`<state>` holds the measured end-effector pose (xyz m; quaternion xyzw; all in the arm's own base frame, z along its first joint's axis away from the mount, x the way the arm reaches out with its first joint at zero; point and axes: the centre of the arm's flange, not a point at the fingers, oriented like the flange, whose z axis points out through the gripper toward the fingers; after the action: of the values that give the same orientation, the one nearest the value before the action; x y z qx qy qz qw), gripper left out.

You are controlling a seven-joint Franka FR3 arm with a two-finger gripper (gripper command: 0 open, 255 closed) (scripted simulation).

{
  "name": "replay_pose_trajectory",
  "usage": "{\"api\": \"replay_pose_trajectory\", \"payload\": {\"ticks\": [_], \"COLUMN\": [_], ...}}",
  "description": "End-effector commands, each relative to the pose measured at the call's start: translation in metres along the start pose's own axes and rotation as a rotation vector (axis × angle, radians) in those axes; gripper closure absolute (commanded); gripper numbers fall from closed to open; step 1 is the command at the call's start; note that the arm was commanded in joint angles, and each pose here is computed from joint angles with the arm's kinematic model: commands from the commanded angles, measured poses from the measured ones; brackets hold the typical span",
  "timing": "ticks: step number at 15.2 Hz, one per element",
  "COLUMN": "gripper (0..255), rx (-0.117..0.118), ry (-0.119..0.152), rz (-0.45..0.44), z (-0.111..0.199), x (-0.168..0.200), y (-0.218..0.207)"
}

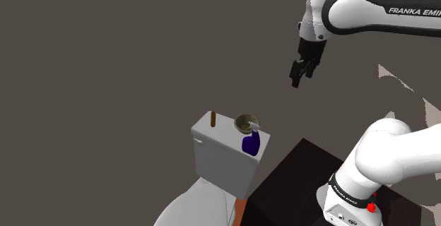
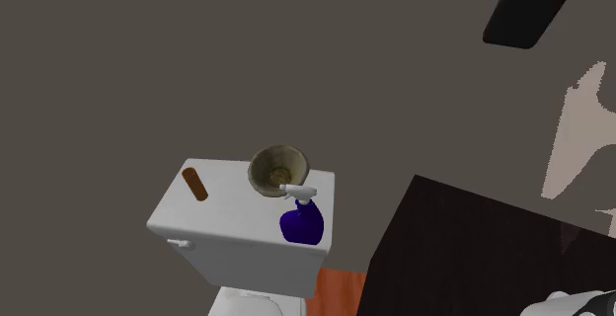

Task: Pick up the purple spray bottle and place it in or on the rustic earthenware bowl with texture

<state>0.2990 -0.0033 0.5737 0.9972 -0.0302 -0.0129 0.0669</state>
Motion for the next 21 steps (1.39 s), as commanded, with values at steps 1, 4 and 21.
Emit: {"api": "replay_pose_trajectory", "payload": {"ticks": [1, 4, 21], "gripper": [0, 0, 0], "rx": [0.000, 0.016, 0.104], "ry": [0.000, 0.002, 0.012], "rz": [0.000, -0.026, -0.172], "z": [0.000, 0.036, 0.239], "x": [0.000, 0.016, 0.112], "y": [0.000, 0.006, 0.020]}}
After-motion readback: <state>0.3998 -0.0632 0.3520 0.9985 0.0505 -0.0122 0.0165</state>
